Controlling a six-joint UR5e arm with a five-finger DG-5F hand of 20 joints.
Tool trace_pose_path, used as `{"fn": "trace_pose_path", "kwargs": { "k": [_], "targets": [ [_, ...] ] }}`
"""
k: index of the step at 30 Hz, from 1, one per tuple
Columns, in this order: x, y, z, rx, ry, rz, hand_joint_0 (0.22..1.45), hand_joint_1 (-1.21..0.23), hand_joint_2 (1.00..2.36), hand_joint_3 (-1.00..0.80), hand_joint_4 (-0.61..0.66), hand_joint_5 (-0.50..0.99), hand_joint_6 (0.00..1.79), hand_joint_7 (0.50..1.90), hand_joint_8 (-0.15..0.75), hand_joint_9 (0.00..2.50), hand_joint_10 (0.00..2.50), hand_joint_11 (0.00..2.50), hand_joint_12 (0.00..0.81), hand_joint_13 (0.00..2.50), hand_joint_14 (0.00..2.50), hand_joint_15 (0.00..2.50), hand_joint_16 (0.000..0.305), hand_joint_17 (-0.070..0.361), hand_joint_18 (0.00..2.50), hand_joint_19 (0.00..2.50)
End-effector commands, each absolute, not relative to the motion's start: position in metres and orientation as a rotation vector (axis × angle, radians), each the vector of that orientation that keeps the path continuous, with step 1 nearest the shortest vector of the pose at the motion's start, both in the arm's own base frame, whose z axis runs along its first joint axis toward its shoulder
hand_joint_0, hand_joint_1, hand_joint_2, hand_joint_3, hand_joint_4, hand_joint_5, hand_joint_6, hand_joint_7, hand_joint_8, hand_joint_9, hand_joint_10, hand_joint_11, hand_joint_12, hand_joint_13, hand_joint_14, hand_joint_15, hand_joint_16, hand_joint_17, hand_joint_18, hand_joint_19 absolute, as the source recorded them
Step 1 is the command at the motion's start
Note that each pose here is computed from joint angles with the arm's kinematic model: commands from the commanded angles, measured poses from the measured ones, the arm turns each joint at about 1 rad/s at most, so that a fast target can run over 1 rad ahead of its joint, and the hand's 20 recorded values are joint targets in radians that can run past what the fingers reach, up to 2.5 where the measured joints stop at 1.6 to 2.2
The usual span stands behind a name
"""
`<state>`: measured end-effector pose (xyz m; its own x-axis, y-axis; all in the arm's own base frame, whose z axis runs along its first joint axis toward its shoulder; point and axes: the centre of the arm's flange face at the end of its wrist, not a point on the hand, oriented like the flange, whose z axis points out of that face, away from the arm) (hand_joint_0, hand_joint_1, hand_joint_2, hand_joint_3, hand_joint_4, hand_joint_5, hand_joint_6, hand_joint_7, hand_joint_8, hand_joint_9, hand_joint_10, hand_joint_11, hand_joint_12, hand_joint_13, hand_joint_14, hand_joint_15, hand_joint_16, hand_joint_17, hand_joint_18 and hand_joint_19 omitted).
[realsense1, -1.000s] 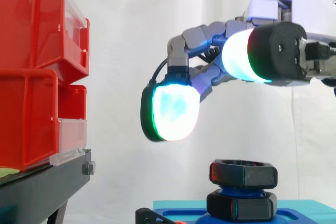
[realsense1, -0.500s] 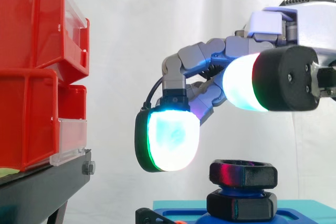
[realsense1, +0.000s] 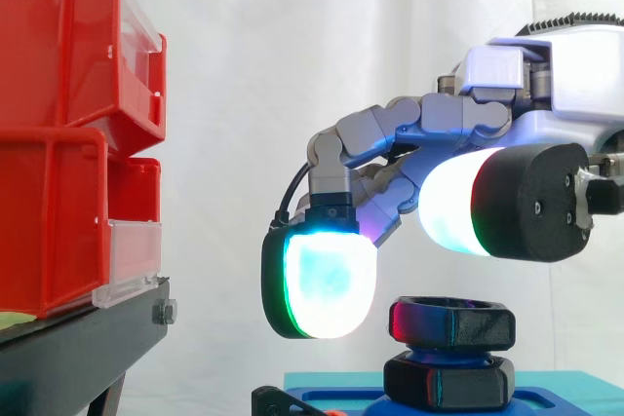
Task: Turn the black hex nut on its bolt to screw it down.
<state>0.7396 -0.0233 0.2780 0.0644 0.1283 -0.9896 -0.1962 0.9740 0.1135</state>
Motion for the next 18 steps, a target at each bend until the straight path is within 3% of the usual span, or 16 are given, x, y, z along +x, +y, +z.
{"fn": "trace_pose_path", "kwargs": {
  "k": [1, 18],
  "targets": [
    [0.7390, -0.0239, 0.2776, -0.064, 1.491, 0.236, 0.49, -0.34, 1.00, -0.50, 0.16, -0.04, 0.50, 1.15, 0.305, 0.80, 0.01, 0.21, 0.405, 0.50, 0.01, 0.19, 0.056, 0.126, 0.23, 0.34],
    [0.7392, -0.0263, 0.2779, -0.060, 1.488, 0.233, 0.49, -0.37, 1.00, -0.50, 0.17, -0.04, 0.50, 1.15, 0.309, 0.81, 0.01, 0.19, 0.406, 0.53, 0.01, 0.19, 0.056, 0.127, 0.26, 0.34]
  ]
}}
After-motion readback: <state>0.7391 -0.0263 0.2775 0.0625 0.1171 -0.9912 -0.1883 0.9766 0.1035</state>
